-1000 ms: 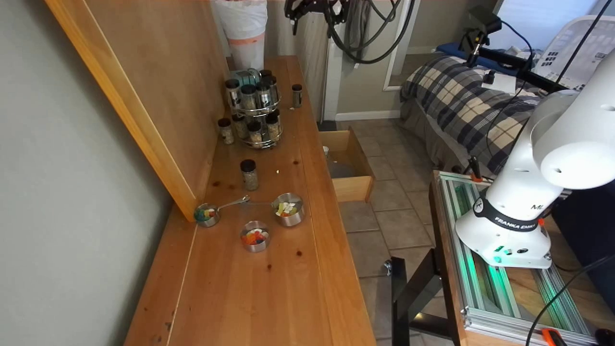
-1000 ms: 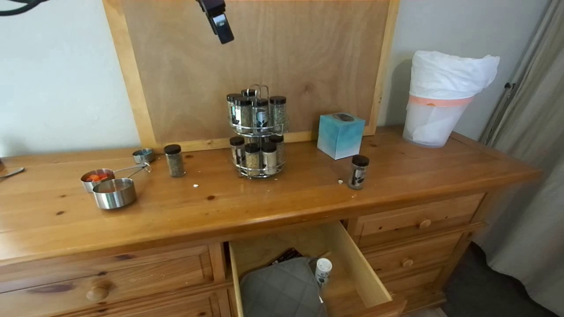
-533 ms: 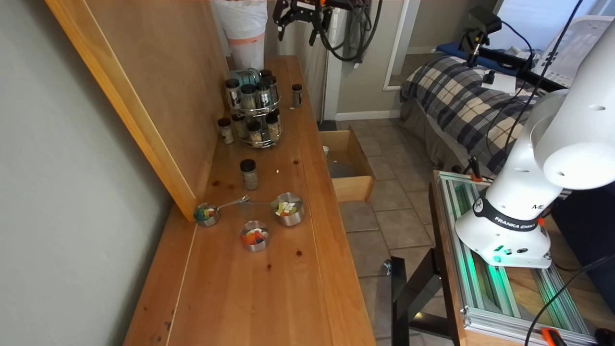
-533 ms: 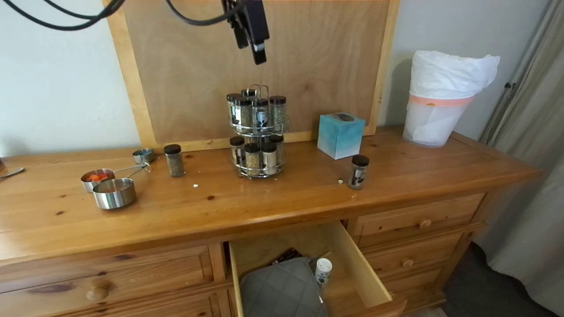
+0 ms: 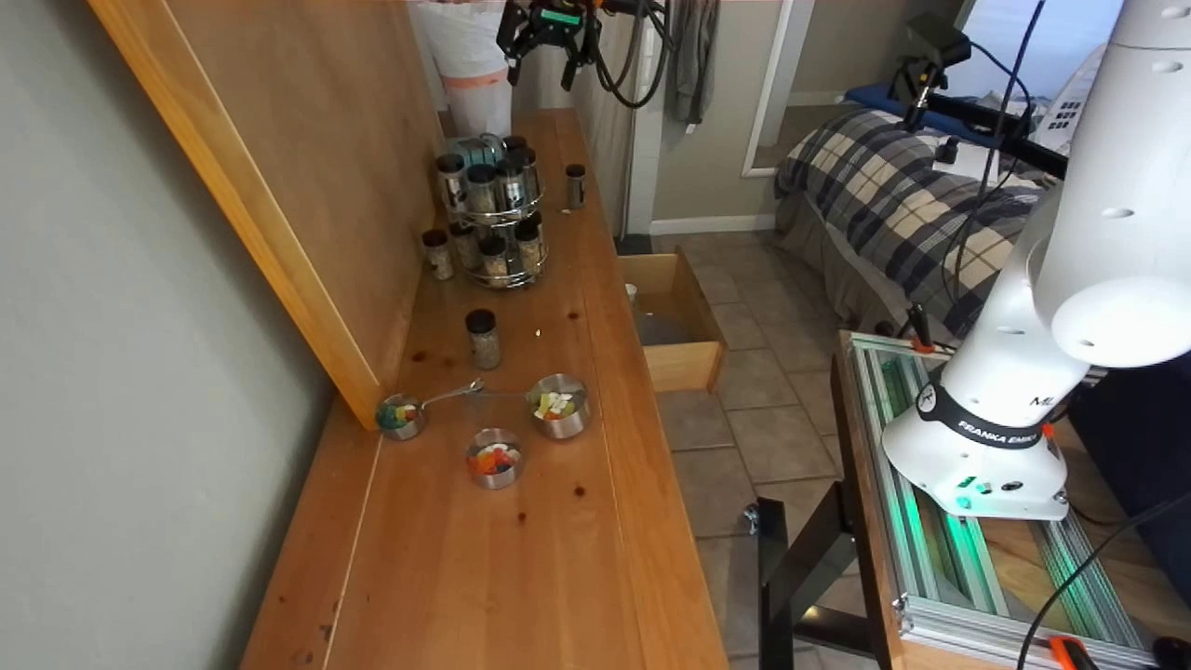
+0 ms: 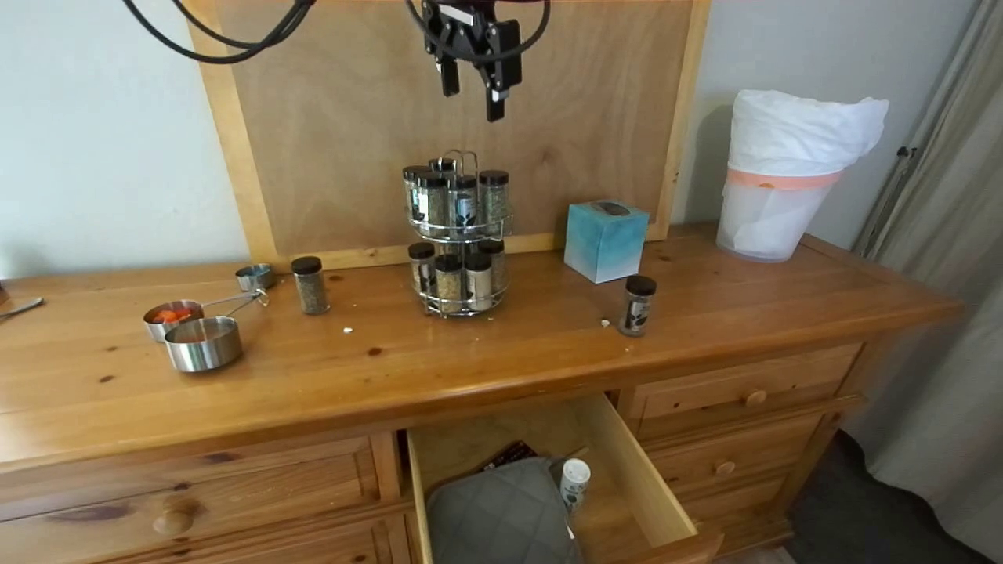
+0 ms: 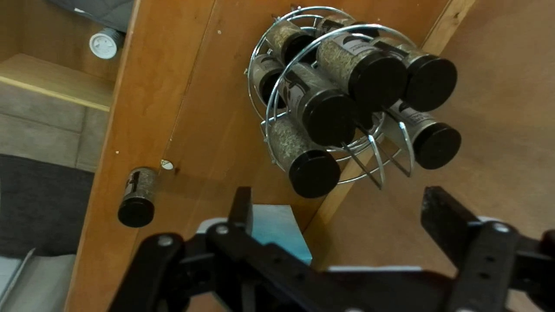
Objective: Turn the spice rack to the right, twice
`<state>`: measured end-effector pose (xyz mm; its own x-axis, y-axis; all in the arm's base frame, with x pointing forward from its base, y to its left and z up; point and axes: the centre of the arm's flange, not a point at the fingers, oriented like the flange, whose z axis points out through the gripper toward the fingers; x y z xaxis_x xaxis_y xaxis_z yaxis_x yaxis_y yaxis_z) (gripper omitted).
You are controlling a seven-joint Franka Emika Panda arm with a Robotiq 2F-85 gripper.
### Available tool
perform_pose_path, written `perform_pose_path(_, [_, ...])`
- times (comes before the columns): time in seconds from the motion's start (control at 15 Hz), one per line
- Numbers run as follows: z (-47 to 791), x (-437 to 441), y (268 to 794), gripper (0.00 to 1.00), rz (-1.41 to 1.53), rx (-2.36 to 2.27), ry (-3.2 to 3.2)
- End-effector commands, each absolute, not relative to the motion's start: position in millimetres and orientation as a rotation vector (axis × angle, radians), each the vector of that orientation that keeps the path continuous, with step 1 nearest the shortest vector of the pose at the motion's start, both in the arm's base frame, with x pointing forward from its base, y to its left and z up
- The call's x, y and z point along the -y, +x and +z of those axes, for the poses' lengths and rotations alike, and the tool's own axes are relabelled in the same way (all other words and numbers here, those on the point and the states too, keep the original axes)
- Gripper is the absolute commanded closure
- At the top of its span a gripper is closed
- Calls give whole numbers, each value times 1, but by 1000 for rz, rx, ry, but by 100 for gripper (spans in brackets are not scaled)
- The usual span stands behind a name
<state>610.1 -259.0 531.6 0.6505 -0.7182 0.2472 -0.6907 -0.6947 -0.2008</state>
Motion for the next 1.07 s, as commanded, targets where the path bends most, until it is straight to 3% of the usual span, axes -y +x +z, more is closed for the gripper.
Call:
perform_pose_path(0.0, [534, 276, 654, 0, -439, -1141, -2806])
perform_pose_path(0.2, [521, 275, 676, 3, -480, -1132, -2808])
perform_pose_path(0.67, [488, 271, 701, 47, -461, -1125, -2809])
perform_pose_path(1.0, [482, 264, 707, 40, -463, -1096, -2797])
